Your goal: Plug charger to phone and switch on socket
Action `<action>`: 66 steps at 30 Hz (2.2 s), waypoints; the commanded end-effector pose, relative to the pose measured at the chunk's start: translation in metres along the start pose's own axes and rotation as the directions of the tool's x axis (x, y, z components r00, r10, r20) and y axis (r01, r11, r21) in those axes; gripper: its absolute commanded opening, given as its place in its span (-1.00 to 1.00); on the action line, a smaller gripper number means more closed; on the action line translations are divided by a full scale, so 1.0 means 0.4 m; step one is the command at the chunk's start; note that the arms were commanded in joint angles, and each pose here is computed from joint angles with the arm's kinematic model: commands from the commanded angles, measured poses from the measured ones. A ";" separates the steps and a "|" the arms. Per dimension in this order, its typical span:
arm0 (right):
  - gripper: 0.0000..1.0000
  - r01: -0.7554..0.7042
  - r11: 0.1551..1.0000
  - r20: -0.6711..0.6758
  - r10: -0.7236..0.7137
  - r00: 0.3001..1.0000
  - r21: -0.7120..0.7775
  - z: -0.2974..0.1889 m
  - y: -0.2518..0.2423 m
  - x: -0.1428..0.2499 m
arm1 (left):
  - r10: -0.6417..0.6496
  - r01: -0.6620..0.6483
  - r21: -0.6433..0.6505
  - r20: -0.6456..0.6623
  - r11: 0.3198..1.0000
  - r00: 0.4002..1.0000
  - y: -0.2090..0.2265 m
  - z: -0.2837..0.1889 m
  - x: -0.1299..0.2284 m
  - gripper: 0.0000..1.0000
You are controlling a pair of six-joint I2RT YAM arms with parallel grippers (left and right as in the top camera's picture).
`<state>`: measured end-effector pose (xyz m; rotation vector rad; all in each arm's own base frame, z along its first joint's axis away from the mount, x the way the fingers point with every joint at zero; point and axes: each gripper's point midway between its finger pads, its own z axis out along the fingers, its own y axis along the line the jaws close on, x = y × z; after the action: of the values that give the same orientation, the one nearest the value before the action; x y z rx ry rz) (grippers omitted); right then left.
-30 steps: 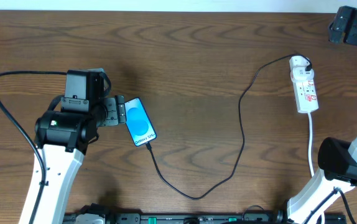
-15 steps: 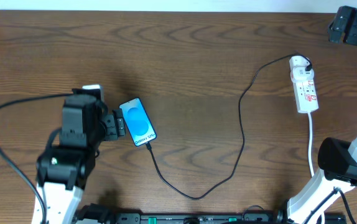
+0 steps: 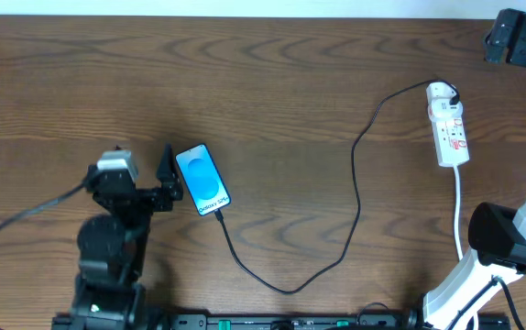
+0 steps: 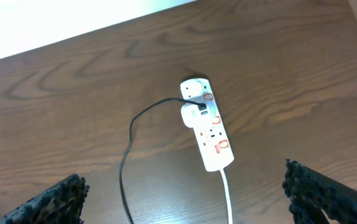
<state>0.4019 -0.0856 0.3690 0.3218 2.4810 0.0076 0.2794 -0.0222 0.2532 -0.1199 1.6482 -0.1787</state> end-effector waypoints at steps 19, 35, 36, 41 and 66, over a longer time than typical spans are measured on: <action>0.99 -0.005 1.000 0.009 0.005 1.000 -0.006 -0.008 0.007 -0.002 | -0.027 0.037 -0.029 0.294 0.999 0.956 0.077 -0.078 0.052 0.75; 0.99 -0.005 1.000 0.008 0.005 1.000 -0.006 -0.008 0.007 -0.002 | -0.020 0.030 -0.076 0.119 0.997 0.993 0.104 -0.071 0.173 0.75; 0.99 -0.005 1.000 0.009 0.005 1.000 -0.006 -0.008 0.007 -0.002 | -0.020 0.029 -0.079 0.105 0.996 0.994 0.106 -0.070 0.182 0.75; 0.98 -0.005 1.000 0.008 0.005 1.000 -0.006 -0.008 0.007 -0.002 | -0.020 0.022 -0.093 0.026 0.995 0.999 0.114 -0.068 0.230 0.75; 0.99 -0.005 1.000 0.009 0.005 1.000 -0.006 -0.008 0.007 -0.002 | 0.238 -0.233 0.076 -0.060 0.969 0.969 0.051 -0.068 0.286 0.75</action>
<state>0.4019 -0.0856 0.3690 0.3218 2.4810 0.0076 0.2445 -0.0172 0.1536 0.0955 1.6678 -0.0436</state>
